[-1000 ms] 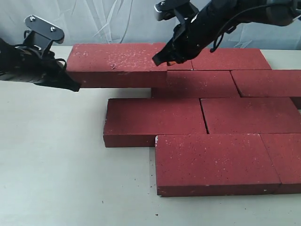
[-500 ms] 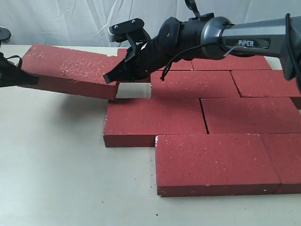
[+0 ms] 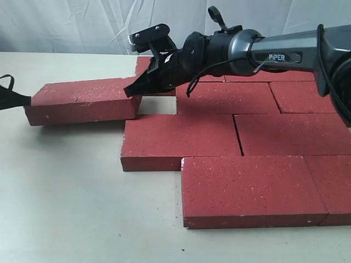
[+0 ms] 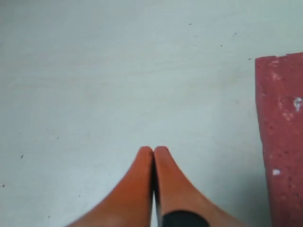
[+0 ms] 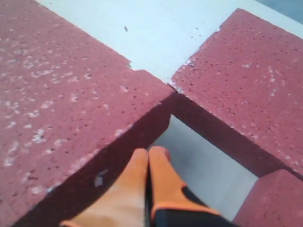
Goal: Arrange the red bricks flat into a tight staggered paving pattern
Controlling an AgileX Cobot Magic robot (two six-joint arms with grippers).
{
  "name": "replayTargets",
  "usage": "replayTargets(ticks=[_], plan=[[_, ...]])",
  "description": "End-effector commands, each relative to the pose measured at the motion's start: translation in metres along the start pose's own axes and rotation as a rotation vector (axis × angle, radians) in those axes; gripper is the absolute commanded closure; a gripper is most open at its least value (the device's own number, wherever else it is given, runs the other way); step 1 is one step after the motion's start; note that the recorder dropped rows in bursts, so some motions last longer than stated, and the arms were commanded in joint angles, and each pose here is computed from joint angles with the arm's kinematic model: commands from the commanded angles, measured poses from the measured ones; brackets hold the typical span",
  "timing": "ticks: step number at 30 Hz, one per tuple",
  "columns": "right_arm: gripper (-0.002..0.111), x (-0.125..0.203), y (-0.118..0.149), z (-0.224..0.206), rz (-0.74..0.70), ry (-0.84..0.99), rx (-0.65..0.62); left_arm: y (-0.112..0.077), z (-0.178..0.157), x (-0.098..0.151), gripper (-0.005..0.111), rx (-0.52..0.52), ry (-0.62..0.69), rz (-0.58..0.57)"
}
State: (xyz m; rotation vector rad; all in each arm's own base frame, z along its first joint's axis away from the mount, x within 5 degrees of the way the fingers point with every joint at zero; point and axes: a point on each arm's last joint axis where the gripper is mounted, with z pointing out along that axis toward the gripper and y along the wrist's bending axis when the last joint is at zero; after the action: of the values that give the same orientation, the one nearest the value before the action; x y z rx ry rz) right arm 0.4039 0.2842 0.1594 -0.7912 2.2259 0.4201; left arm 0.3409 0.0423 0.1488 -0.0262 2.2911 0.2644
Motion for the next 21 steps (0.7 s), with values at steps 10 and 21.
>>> replayTargets(ticks=[10,21], plan=[[0.109,0.006,0.035,-0.007,-0.094,0.135,-0.125,0.002,0.0,0.001,0.107,0.009,0.015,0.0],[0.109,-0.007,0.044,-0.004,-0.148,-0.015,-0.06,0.001,0.0,0.002,0.107,0.014,0.02,0.0]])
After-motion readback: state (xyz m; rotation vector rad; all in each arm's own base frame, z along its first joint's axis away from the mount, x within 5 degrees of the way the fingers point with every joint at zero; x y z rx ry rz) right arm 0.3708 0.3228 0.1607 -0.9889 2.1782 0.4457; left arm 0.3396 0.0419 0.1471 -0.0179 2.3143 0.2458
